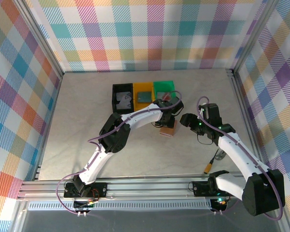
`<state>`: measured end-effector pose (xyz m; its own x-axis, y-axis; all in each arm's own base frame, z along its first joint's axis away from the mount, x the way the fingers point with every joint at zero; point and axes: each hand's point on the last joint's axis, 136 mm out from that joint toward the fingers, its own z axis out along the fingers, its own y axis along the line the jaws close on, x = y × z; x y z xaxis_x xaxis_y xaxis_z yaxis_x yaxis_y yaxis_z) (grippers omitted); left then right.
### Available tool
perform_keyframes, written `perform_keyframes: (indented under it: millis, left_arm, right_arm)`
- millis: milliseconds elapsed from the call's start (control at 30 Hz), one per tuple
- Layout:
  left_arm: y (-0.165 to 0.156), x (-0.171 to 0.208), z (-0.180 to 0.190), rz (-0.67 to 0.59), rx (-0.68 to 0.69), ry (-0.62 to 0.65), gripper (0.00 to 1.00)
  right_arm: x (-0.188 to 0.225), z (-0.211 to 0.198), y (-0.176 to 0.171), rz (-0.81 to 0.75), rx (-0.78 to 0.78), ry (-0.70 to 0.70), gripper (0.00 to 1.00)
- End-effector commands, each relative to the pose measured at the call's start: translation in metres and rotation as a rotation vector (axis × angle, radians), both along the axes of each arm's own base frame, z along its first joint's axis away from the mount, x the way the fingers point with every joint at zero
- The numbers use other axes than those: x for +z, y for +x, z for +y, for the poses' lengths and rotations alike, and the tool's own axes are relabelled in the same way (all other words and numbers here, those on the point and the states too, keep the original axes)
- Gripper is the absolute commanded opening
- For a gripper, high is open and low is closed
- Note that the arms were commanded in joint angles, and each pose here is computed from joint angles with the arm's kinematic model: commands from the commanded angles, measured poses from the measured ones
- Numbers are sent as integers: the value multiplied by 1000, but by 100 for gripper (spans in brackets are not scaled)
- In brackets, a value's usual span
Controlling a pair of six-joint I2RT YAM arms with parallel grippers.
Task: Take the credit cards out of the card holder
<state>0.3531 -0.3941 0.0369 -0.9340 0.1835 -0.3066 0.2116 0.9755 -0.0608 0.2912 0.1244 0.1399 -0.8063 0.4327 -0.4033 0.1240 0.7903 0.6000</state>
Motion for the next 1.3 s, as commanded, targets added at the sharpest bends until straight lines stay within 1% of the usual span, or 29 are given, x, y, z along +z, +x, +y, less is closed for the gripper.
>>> perform_keyframes:
  millis: [0,100,133,267,367,500,567,667,733,900,967,1033,1267]
  left_arm:
    - [-16,-16,24,54,10,105,49]
    - [-17,-16,25,55,12,104,48]
    - [-17,-16,25,56,10,102,45]
    - [-18,-15,25,56,12,102,43]
    - [-18,-14,27,54,14,103,39]
    - [-21,-15,29,61,16,104,38]
    - [-22,-15,30,59,20,99,34]
    - [-24,-14,31,60,27,88,33]
    - [-27,-15,33,68,32,80,29]
    - [-36,-19,37,82,47,54,29]
    - [-40,-21,38,92,55,41,28]
    - [-42,-22,37,96,62,21,24]
    - [-49,-22,39,102,78,-10,22]
  right_arm:
    - [2,2,2,-5,3,21,65]
    - [1,2,2,-1,2,21,65]
    - [1,2,2,-1,3,22,65]
    - [-1,2,3,6,3,22,65]
    - [-2,3,2,13,6,20,65]
    - [-8,4,2,36,7,19,65]
    - [-10,5,2,52,11,20,65]
    - [-13,8,2,72,21,34,65]
    - [-16,11,2,87,31,46,65]
    - [-22,16,2,129,43,66,64]
    - [-26,19,2,156,49,80,62]
    - [-30,22,2,187,56,93,60]
    - [-40,30,4,258,62,119,53]
